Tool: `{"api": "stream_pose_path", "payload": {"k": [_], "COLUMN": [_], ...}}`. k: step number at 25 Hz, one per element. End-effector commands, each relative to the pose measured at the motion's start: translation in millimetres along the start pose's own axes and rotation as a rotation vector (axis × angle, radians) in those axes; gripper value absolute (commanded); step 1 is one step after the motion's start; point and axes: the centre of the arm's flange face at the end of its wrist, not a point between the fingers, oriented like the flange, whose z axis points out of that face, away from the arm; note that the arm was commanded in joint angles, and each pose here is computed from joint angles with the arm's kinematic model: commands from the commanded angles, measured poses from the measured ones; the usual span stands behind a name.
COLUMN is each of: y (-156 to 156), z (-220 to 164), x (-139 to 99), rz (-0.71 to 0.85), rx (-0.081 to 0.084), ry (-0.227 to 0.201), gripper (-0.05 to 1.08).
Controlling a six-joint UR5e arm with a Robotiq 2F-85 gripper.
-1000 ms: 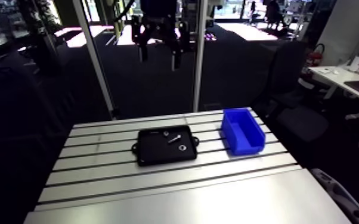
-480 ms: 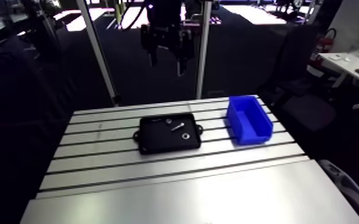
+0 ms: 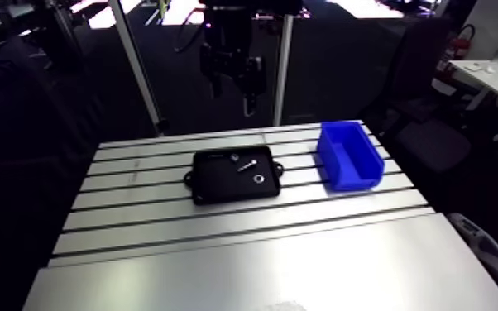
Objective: Pick up the M10 bolt from the tray and put it into the blue bin.
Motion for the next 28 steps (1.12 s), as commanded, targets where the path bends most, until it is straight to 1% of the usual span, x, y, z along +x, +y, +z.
{"api": "stream_pose_path", "payload": {"k": [1,3,5,10,11,12,14,19,21,22,26,27,28], "y": [0,0,1,5,6,6,9,14,16,16,19,20,20], "z": [17,23,27,39,41,46,48,52,54,60,69,70,70], "x": [0,0,-1,-4,-5,-4,-3,3,5,7,11,12,13], "rz": [0.036,0.053,0.075,0.127,0.133,0.137,0.154,0.174,0.179,0.182,0.189,0.191,0.191], "rx": [0.024,0.035,0.039,0.031,0.028,0.021,0.018,0.021,0.019,0.011,0.002,0.002,0.008], "ry": [0.025,0.036,0.038,0.031,0.028,0.022,0.018,0.017,0.015,0.007,-0.005,-0.005,0.001], "gripper": [0.01,0.01,0.01,0.01,0.01,0.01,0.01,0.02,0.04,0.05,0.11,0.14,0.17]}}
